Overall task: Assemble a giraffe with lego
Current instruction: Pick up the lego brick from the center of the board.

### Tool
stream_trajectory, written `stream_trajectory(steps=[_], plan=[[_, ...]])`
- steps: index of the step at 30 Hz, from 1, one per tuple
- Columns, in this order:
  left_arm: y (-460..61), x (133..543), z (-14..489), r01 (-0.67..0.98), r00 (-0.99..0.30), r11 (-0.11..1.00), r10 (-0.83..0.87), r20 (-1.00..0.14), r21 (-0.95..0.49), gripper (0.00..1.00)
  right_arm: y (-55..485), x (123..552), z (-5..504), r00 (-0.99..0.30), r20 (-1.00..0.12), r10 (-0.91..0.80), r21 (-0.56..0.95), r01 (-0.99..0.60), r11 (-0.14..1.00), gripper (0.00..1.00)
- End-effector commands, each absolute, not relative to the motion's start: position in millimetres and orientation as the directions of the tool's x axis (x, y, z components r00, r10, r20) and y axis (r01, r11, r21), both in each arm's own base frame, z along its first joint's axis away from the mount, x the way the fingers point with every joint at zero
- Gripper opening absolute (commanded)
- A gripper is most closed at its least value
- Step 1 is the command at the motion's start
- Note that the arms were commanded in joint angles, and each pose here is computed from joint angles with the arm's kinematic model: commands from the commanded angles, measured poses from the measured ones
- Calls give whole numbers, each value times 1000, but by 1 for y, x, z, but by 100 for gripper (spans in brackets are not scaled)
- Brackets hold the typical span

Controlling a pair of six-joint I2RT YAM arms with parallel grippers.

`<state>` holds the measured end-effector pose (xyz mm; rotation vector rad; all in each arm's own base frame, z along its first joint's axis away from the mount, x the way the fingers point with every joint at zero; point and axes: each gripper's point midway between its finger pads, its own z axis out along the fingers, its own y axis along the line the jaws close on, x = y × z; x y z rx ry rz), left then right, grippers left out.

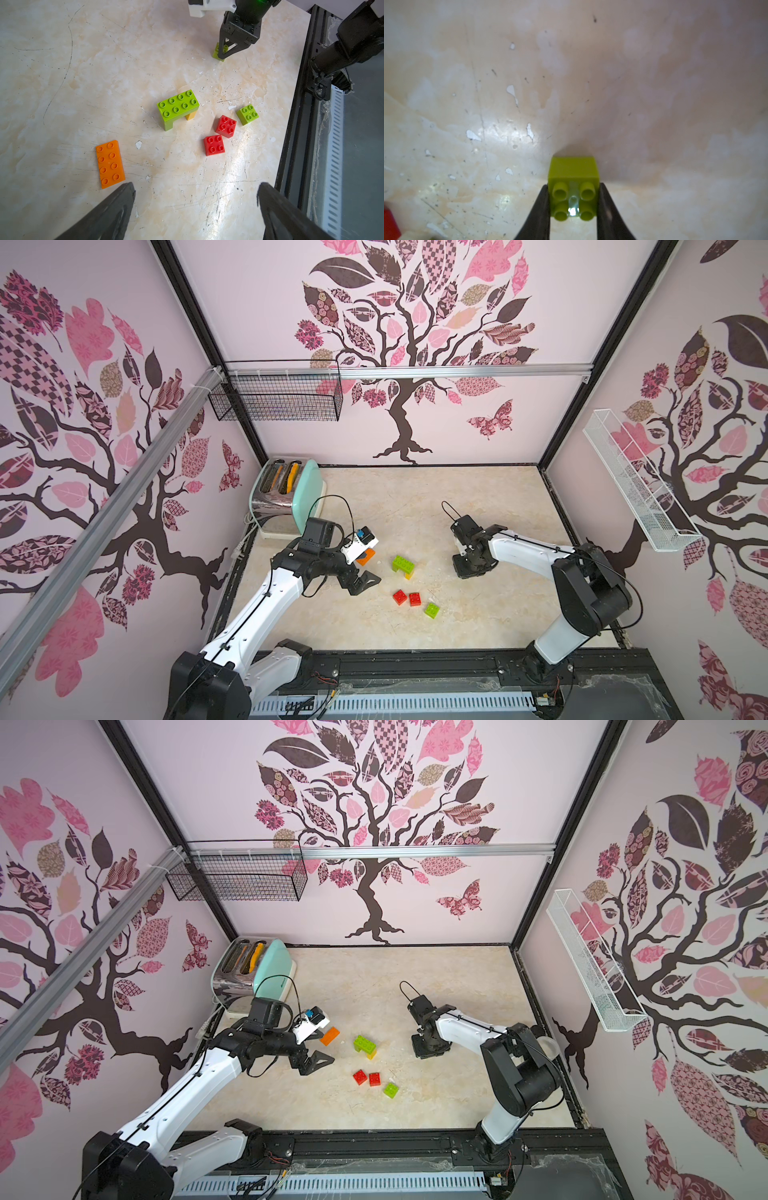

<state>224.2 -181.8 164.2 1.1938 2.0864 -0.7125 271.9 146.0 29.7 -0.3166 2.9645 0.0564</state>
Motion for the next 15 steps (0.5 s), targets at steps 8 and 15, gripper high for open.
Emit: stream_trajectory(steps=[8,15], plan=[[-175,234,172,855,-411,500,489,-769,-139,98,216,269,126,-874,-200,-443,74,-464,883,15],[-170,239,177,834,-420,536,463,-781,-131,98,275,257,138,-755,-115,-646,107,-656,747,15]])
